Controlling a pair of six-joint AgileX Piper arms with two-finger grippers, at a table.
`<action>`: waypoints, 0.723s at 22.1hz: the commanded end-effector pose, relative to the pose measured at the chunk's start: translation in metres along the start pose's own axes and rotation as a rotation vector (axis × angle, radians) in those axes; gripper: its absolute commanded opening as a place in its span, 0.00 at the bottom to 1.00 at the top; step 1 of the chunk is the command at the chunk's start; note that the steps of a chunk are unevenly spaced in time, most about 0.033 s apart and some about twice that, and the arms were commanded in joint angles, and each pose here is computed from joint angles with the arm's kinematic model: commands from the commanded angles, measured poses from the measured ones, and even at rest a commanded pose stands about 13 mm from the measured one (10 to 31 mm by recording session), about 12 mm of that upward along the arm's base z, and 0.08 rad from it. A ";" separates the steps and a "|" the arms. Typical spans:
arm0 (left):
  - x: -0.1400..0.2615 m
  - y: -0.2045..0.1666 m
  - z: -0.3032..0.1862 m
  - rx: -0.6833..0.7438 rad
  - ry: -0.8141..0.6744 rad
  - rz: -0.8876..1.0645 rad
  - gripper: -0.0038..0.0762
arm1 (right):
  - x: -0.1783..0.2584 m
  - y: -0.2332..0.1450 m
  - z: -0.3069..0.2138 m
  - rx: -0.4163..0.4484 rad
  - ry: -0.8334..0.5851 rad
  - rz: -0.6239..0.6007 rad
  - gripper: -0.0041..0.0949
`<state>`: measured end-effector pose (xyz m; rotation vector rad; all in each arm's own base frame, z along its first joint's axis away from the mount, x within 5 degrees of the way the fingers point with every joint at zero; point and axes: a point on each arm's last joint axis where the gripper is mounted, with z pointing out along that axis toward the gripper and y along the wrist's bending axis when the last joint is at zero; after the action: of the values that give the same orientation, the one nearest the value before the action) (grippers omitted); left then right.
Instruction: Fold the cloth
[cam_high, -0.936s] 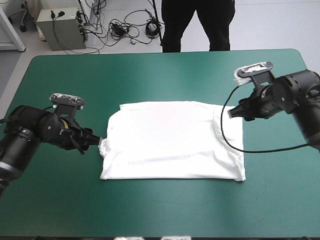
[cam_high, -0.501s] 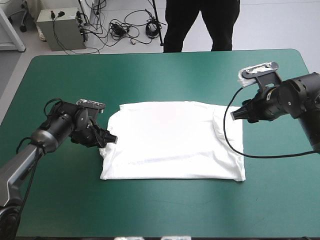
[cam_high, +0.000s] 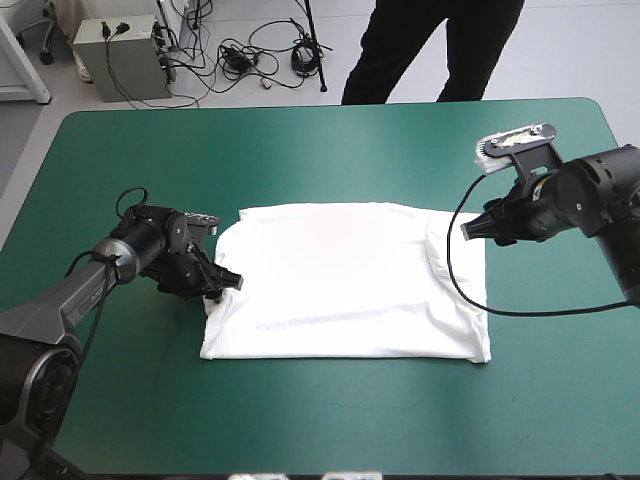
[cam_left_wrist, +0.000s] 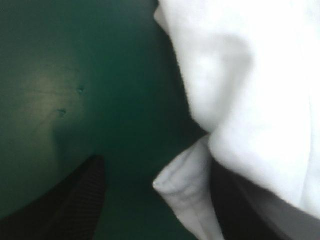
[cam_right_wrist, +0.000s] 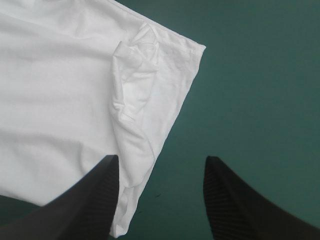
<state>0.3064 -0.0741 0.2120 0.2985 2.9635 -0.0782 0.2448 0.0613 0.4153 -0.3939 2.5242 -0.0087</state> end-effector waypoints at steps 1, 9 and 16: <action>-0.005 -0.004 -0.011 0.042 -0.055 -0.013 0.55 | -0.004 -0.002 -0.017 0.018 -0.092 0.001 0.54; -0.005 -0.005 -0.010 0.050 -0.054 0.000 0.03 | -0.004 -0.002 -0.017 0.016 -0.092 0.008 0.54; -0.004 -0.012 -0.072 0.105 -0.180 -0.008 0.04 | -0.004 -0.002 -0.017 0.014 -0.092 0.009 0.54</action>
<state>0.3046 -0.0778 0.2335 0.3070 2.9396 -0.1548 0.2448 0.0613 0.4151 -0.3847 2.5262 -0.0059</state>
